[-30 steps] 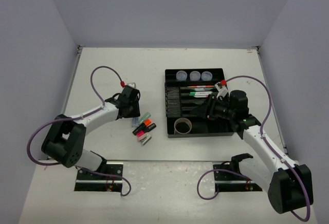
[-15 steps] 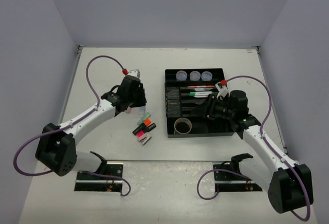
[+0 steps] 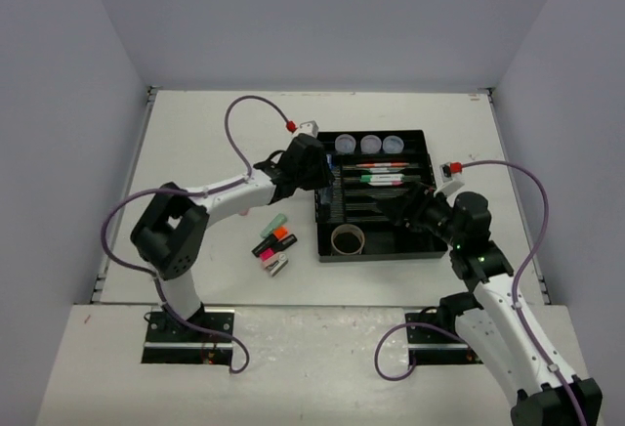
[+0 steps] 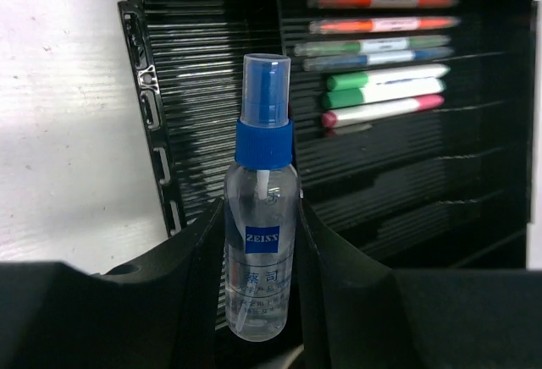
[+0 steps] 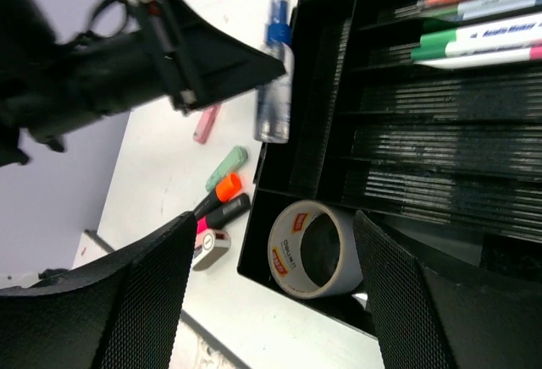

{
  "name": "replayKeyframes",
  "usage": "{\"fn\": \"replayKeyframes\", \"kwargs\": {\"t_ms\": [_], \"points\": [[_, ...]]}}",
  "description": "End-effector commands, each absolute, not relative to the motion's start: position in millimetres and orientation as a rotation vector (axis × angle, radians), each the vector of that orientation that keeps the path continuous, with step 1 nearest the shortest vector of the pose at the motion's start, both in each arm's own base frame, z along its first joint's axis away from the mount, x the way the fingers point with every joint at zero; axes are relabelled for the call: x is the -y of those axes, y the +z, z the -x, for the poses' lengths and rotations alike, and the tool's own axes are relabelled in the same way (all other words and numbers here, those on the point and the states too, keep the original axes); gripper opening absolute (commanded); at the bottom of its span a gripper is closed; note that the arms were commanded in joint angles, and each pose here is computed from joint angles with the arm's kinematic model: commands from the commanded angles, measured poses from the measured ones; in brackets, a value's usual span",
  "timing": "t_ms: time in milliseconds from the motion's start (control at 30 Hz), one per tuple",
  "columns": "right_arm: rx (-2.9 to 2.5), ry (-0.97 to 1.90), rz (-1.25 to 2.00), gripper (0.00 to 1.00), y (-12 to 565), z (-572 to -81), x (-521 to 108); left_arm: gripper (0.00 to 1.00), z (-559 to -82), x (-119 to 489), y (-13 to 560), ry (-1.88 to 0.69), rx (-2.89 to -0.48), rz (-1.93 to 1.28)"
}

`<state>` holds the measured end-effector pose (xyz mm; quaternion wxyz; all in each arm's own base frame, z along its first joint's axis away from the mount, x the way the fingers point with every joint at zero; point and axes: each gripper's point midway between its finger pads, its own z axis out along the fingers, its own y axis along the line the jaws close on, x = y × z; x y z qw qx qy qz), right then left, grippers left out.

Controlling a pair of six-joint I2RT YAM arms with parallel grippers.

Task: Sort the stationery into containers
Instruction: Place the stationery in the storage box.

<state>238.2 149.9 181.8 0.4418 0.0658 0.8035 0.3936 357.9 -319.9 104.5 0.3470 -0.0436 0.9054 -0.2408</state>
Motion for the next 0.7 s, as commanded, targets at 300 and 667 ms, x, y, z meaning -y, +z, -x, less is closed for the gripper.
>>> {"fn": "replayKeyframes", "kwargs": {"t_ms": [300, 667], "points": [[-1.992, 0.895, -0.198, 0.77, 175.5, -240.0, -137.9, 0.71, -382.9, 336.0, 115.9, -0.642, -2.307, 0.165], [-2.0, 0.91, -0.163, 0.77, 174.5, -237.4, -141.3, 0.93, -374.9, 233.8, 164.0, -0.274, -2.253, 0.229]]}}
